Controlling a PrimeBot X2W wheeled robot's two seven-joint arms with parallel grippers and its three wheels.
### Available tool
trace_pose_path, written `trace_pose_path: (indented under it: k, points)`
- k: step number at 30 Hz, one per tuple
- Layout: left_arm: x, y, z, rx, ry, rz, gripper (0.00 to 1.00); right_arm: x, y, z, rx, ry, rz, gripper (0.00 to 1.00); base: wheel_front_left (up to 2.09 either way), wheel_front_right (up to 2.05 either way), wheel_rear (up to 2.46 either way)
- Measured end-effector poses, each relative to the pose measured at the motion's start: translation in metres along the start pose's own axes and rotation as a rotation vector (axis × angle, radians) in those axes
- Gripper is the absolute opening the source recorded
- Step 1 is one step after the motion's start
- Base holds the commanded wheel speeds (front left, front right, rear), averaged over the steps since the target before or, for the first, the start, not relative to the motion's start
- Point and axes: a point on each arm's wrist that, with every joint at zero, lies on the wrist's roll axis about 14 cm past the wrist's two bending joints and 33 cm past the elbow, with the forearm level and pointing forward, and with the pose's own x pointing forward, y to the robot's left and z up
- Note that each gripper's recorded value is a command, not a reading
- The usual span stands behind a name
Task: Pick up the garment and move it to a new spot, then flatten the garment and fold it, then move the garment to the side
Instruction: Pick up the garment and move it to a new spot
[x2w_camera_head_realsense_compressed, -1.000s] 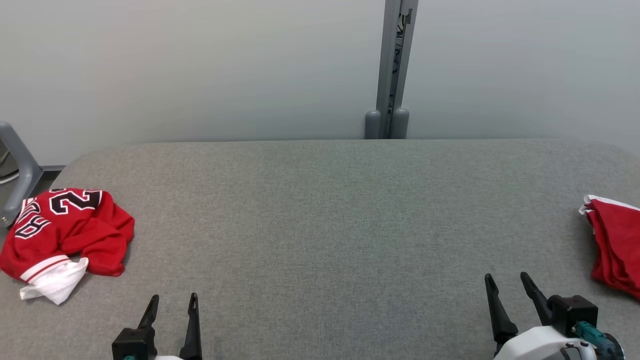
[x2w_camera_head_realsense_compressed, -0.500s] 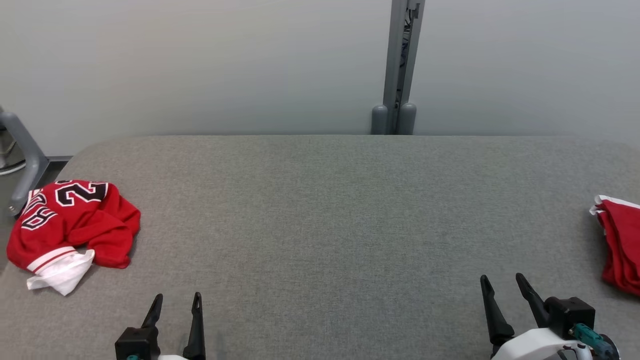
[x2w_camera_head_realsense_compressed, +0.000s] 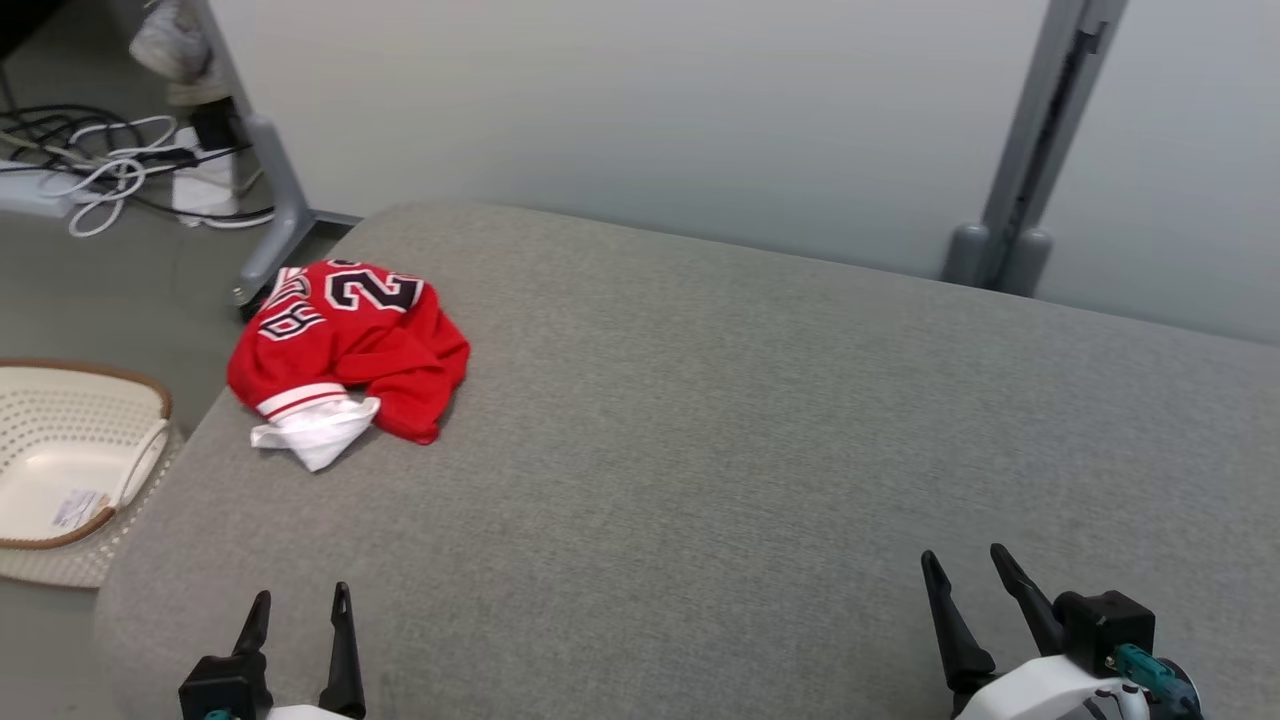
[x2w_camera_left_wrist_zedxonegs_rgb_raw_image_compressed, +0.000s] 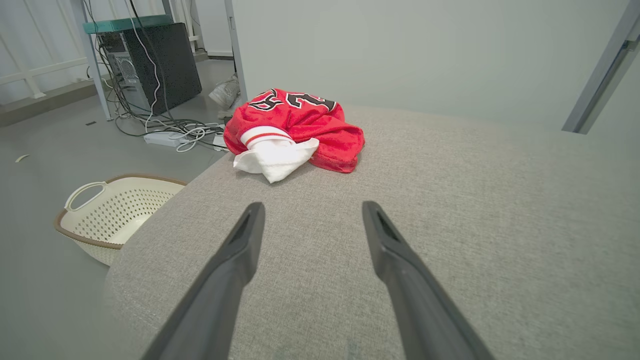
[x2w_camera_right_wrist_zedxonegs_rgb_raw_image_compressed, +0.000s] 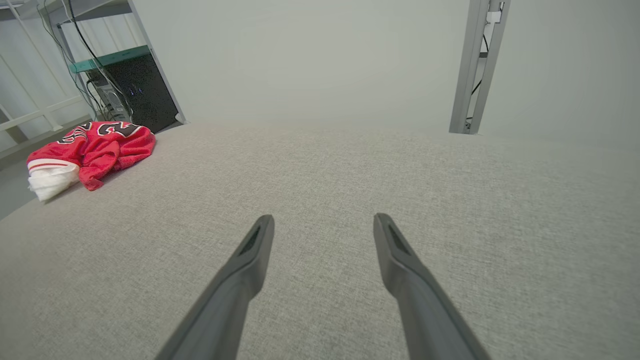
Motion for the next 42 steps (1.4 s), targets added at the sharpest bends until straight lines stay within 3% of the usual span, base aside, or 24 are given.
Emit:
trace_pose_path:
  k: [10,19,24,31,42]
  points:
    - [-0.041,0.075,-0.018,-0.028,0.041,0.236,1.00,0.031,0.062,-0.004,-0.011,0.026,0.194,1.00,0.00,0.00,0.00]
    - [-0.043,0.078,-0.027,-0.074,0.074,0.255,1.00,0.042,0.064,-0.009,-0.009,0.037,0.210,1.00,0.00,0.00,0.00]
    - [-0.021,0.068,-0.023,-0.100,0.080,0.221,1.00,0.047,0.056,-0.009,-0.039,0.028,0.198,1.00,0.00,0.00,0.00]
    - [0.043,0.042,-0.002,-0.093,0.063,0.153,1.00,0.061,0.037,-0.003,-0.085,-0.010,0.176,1.00,0.00,0.00,0.00]
    - [0.147,0.025,-0.003,0.027,0.156,0.090,1.00,0.067,-0.025,-0.003,-0.102,-0.038,0.065,1.00,0.00,0.00,0.00]
